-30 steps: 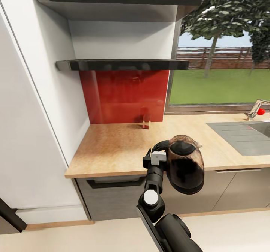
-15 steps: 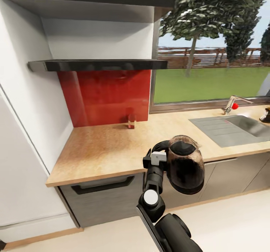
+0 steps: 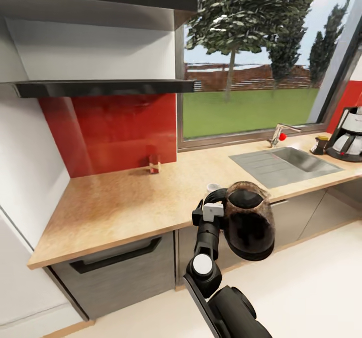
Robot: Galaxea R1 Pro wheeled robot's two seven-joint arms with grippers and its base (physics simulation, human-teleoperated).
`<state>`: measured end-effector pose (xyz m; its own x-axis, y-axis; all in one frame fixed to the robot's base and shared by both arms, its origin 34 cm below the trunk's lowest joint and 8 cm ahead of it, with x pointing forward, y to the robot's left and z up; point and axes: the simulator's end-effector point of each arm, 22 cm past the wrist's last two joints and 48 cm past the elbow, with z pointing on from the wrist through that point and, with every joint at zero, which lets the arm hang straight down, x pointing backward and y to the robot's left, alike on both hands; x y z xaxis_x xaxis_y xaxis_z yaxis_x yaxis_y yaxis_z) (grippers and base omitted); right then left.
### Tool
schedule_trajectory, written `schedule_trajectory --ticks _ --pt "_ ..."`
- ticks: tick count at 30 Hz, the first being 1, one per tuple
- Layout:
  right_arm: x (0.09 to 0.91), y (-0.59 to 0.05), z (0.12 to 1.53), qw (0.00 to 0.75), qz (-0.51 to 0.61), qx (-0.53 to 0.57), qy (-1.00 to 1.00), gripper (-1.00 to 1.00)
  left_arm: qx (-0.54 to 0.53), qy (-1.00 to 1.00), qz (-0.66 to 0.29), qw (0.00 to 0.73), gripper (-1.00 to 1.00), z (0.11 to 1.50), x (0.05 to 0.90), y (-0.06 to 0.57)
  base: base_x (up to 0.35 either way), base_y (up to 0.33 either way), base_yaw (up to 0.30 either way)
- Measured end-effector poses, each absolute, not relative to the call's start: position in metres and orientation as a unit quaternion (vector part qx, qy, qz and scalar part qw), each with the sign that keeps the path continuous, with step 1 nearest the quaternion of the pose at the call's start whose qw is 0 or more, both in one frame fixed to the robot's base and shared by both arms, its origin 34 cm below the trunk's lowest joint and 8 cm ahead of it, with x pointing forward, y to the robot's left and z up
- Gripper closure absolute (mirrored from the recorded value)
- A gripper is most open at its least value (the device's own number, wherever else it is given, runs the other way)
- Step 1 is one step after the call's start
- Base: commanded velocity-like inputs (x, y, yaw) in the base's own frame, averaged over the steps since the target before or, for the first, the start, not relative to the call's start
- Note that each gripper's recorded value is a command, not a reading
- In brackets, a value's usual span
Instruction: Set up a coffee station on the kitchen countertop: keep the coffee maker on the countertop, move the bottle of coffee from the kitchen shelf to the counter next to the coffee maker, place a paper coffee filter on top of the coffee maker, put the saucer next to the coffee maker with the coffee cup on the saucer, and place the electric kettle next to the coffee maker.
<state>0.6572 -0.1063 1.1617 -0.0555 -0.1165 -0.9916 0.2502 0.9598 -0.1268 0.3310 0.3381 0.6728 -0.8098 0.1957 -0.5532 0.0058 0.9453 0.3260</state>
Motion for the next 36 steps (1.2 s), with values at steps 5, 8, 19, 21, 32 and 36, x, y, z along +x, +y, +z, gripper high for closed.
schedule_trajectory --ticks 5,8,19,21,32,36 --pt "0.657 -0.106 1.162 0.686 -0.134 0.047 0.714 1.0 0.052 0.935 0.154 0.314 -1.0 0.675 0.335 0.337 0.0 0.0 -0.291" --pt "0.657 -0.107 1.162 0.686 -0.134 0.047 0.714 1.0 0.051 0.935 0.154 0.315 -1.0 0.676 0.335 0.337 0.0 0.0 -0.291" --pt "0.657 -0.108 1.161 0.686 -0.137 0.046 0.714 1.0 0.052 0.936 0.155 0.313 -1.0 0.675 0.333 0.337 0.0 0.0 -0.291" --pt "0.658 -0.112 1.159 0.686 -0.141 0.043 0.713 1.0 0.053 0.936 0.155 0.311 -1.0 0.674 0.332 0.337 0.0 0.0 -0.291" --pt "0.658 -0.117 1.158 0.686 -0.146 0.042 0.712 1.0 0.061 0.939 0.16 0.298 -1.0 0.671 0.318 0.346 0.0 0.0 -0.291" --pt "0.659 -0.118 1.158 0.686 -0.147 0.042 0.711 1.0 0.062 0.94 0.158 0.297 -1.0 0.67 0.317 0.342 0.0 0.0 -0.291"
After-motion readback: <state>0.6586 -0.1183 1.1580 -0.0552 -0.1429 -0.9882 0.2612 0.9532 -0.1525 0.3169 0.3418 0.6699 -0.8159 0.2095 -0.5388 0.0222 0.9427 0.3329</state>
